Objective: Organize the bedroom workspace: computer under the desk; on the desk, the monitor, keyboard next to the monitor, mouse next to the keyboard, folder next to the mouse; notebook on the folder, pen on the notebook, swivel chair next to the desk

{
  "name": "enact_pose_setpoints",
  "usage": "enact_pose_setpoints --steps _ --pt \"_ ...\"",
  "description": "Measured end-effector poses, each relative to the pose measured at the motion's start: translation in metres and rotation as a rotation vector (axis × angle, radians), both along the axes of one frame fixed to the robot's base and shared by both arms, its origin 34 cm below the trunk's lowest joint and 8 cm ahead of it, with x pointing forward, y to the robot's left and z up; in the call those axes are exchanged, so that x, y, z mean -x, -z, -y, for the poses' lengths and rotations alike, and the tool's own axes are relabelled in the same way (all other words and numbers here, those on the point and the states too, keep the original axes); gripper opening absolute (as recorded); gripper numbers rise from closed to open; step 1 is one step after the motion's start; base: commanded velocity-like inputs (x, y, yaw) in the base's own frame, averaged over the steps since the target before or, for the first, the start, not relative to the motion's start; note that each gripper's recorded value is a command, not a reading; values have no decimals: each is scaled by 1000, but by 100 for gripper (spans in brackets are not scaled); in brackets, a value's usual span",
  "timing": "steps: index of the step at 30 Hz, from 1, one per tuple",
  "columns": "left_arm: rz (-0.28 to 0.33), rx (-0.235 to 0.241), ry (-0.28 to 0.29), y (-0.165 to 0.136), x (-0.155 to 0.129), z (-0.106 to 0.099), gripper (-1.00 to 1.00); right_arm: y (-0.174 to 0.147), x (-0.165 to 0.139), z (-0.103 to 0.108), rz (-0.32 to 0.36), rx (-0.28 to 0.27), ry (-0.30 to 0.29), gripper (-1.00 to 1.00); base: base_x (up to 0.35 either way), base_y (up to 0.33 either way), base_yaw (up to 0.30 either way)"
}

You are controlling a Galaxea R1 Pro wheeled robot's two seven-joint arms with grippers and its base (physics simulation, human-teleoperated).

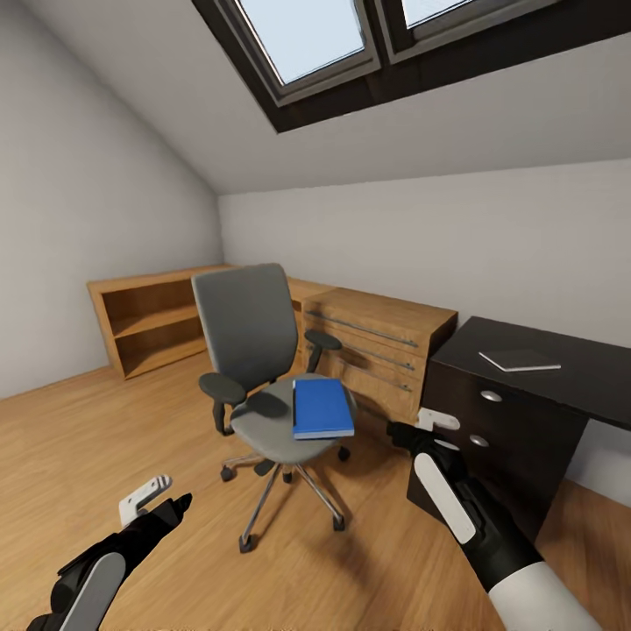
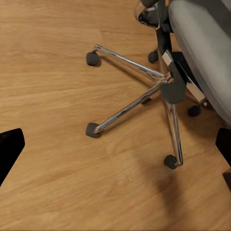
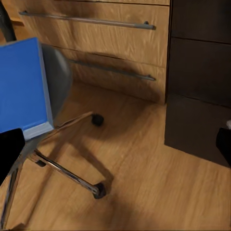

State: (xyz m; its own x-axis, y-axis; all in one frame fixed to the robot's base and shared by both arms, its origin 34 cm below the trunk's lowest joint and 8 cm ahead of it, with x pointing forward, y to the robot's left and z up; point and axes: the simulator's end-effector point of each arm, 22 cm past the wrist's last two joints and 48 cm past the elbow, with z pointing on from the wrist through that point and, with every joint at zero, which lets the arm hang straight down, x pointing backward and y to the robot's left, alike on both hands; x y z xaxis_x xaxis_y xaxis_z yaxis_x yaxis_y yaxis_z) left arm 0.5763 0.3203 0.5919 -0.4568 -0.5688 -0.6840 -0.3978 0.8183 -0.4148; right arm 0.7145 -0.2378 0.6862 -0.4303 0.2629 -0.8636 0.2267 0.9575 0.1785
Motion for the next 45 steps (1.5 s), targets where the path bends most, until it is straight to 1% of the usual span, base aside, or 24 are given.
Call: enact_pose_setpoints --steps 3,5,7,14,19,21,24,25,26,28,29,30,32,33,34,35,36,37,39,40,42,43,44,45 --pt "2 1 -11 6 2 -4 100 5 0 -1 12 -21 7 100 0 0 0" --pt "6 3 -28 8 3 -12 100 10 1 -4 12 -51 8 100 0 0 0" --pt "10 4 -31 11 3 -13 100 14 2 -4 12 -62 11 100 0 0 0" --pt "36 2 -29 15 4 -12 100 29 5 0 18 -75 22 100 0 0 0" --pt "59 1 -26 16 4 -11 100 41 5 9 39 -89 55 100 0 0 0" --pt "85 0 -22 9 3 -10 100 47 5 16 47 -99 78 100 0 0 0" --pt "100 0 -20 9 4 -9 100 57 5 28 66 -116 121 100 0 0 0" --pt "107 0 -19 8 4 -9 100 72 4 53 111 -143 219 100 0 0 0" --pt "109 0 -19 10 4 -10 100 84 6 67 128 -157 273 100 0 0 0" --pt "111 0 -20 14 5 -10 100 105 11 93 144 -203 367 100 0 0 0" --pt "111 0 -21 16 6 -10 100 111 13 98 143 -219 385 100 0 0 0" --pt "111 1 -21 18 7 -10 100 128 17 111 137 -300 438 100 0 0 0" --pt "111 1 -21 22 8 -10 100 140 18 119 143 -404 471 100 0 0 0" --pt "111 0 -21 25 9 -11 100 143 19 121 147 -431 478 100 0 0 0" --pt "111 1 -21 27 9 -10 100 145 18 125 157 -478 487 100 0 0 0" --pt "111 1 -21 29 10 -10 100 147 18 127 164 -500 489 100 0 0 0" --pt "111 1 -21 31 10 -10 100 148 17 129 174 -536 483 100 0 0 0" --pt "111 1 -21 34 11 -10 100 149 10 116 187 -610 400 100 0 0 0" --pt "111 0 -19 38 12 -9 100 156 8 99 184 -652 311 100 0 0 0" --pt "111 0 -18 41 13 -9 100 158 7 94 185 -664 283 100 0 0 0" --pt "111 1 -16 45 14 -8 100 156 5 74 192 -706 171 100 0 0 0" --pt "110 1 -15 48 15 -7 100 156 5 69 194 -718 143 100 0 0 0" --pt "111 1 -15 50 15 -7 100 150 5 56 208 -749 70 100 0 0 0" --pt "107 1 -14 52 15 -7 100 148 5 50 217 -767 32 100 0 0 0"
